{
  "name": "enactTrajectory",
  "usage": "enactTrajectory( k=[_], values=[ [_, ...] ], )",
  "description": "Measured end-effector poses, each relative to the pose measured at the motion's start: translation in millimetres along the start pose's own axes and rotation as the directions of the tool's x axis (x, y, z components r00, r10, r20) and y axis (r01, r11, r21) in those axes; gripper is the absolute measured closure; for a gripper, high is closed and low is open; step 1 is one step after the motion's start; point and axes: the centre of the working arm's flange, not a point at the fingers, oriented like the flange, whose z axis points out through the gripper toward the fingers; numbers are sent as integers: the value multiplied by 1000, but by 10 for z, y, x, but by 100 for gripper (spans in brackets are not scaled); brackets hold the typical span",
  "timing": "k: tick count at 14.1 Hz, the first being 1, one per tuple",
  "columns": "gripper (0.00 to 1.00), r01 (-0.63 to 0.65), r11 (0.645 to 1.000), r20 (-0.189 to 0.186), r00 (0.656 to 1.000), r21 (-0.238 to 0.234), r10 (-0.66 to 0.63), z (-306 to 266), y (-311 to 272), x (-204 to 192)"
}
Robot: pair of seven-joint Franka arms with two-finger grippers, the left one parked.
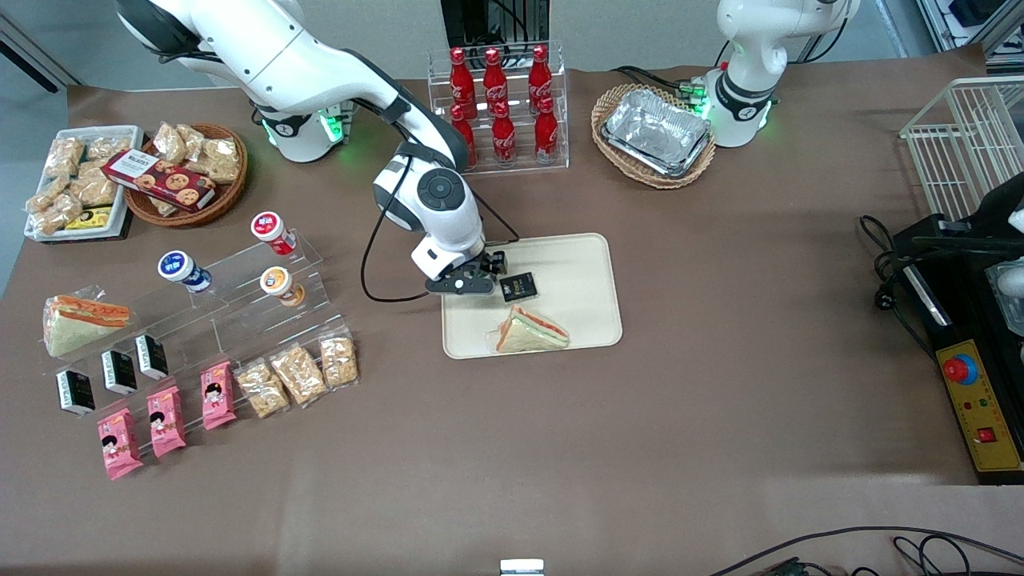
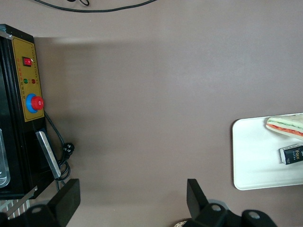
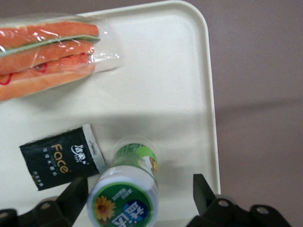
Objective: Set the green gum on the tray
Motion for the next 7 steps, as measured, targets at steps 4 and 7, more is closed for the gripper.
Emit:
enactTrajectory(
  k=[4, 7],
  values=[
    [0, -2, 998, -40, 999, -55, -1, -514, 63, 78],
    [0, -1, 995, -60, 998, -99, -5, -1364, 246, 95]
  ],
)
